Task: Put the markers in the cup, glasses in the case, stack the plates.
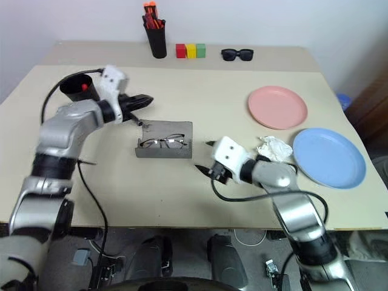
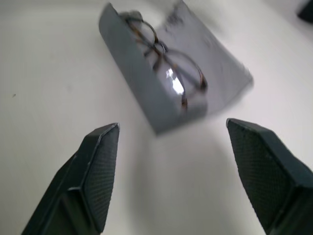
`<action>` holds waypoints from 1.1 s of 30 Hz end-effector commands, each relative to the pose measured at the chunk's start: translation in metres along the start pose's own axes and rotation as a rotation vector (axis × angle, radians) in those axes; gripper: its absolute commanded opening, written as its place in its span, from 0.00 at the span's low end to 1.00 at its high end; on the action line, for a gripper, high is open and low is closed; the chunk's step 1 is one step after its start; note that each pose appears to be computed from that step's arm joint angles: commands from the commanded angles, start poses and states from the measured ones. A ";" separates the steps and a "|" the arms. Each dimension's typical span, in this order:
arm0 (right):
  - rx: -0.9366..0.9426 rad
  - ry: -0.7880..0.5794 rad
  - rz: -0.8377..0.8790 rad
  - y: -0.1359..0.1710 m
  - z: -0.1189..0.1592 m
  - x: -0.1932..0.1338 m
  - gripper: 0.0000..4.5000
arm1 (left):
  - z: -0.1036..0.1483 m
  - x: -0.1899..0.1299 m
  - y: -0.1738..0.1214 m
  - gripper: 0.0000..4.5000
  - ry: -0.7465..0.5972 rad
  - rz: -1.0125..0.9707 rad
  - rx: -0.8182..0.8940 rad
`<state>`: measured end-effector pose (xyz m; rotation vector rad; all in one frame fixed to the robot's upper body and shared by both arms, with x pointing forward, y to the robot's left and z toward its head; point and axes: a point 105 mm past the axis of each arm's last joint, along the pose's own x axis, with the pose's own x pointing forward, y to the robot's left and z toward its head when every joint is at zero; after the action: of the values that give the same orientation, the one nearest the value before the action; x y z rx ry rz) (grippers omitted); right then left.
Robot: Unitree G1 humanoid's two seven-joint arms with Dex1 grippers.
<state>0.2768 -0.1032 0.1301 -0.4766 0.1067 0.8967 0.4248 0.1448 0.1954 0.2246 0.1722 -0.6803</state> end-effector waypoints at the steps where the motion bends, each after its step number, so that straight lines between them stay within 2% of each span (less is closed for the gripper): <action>1: 0.004 -0.051 -0.062 -0.004 0.015 -0.012 0.79 | -0.004 0.012 0.013 0.01 0.045 0.027 -0.036; 5: 0.075 -0.061 -0.105 -0.004 0.015 -0.017 0.79 | -0.008 0.023 0.003 0.01 0.081 -0.070 -0.055; 10: 0.085 -0.054 -0.119 -0.003 0.012 -0.018 0.79 | -0.026 0.021 -0.005 0.01 0.156 -0.169 -0.004; 16: 0.093 -0.057 -0.107 -0.001 0.011 -0.017 0.79 | -0.029 0.004 -0.017 0.01 0.142 -0.314 0.055; 23: 0.091 -0.054 -0.100 -0.007 0.008 -0.013 0.79 | -0.042 -0.031 -0.038 0.01 0.146 -0.430 0.135; 29: 0.060 -0.057 -0.177 -0.030 0.012 -0.006 0.79 | -0.052 -0.050 -0.055 0.01 0.135 -0.476 0.182; 33: -0.015 0.040 -0.324 -0.069 0.007 -0.002 0.79 | -0.034 -0.053 -0.053 0.01 -0.030 -0.408 0.164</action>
<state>0.3187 -0.1288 0.1532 -0.4514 0.0737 0.6444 0.3452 0.1455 0.1403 0.3417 0.2630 -1.1326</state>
